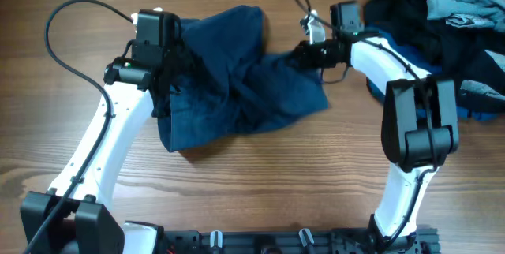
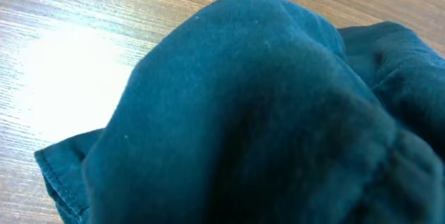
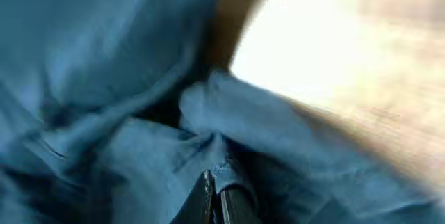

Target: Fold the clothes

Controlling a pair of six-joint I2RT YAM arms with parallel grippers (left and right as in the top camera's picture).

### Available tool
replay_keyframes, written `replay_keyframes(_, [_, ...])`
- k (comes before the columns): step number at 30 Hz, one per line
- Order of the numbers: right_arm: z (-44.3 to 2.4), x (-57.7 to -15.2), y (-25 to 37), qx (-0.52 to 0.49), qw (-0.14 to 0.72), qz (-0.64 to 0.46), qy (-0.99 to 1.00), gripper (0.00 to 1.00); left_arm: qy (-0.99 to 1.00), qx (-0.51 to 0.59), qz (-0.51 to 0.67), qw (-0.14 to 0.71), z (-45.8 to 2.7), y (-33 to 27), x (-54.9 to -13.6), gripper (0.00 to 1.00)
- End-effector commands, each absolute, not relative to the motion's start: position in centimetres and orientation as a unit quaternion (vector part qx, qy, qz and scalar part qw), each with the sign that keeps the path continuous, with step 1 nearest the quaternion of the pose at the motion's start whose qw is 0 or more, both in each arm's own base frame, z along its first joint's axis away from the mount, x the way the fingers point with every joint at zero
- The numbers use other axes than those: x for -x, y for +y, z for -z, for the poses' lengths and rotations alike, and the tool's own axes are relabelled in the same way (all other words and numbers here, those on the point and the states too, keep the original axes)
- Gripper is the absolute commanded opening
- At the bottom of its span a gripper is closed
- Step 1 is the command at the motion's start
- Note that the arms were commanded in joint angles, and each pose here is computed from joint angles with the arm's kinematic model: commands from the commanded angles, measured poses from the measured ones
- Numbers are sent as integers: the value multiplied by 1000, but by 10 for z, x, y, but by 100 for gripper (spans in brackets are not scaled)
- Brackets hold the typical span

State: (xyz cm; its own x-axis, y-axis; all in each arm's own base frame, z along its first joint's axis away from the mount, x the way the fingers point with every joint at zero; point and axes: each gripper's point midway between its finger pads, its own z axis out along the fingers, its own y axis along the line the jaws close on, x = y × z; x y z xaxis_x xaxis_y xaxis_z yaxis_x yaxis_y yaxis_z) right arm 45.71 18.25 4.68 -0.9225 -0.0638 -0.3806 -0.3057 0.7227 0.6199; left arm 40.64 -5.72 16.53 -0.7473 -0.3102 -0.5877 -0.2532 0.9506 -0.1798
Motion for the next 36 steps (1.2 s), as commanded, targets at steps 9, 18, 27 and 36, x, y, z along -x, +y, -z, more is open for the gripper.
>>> replay_keyframes(9, [-121,-518,105,-81,274,-264,921,4,930,159,41,328,-171,-54,-409,4])
replay_keyframes(18, [-132,-537,95,-84,323,-243,911,4,928,162,33,334,-172,-50,-410,4])
replay_keyframes(27, [-201,-471,72,-65,275,-320,904,94,891,183,45,413,-274,-25,-397,100])
replay_keyframes(36, [-180,-414,59,-52,191,-279,940,96,951,204,66,223,-239,-36,-304,99])
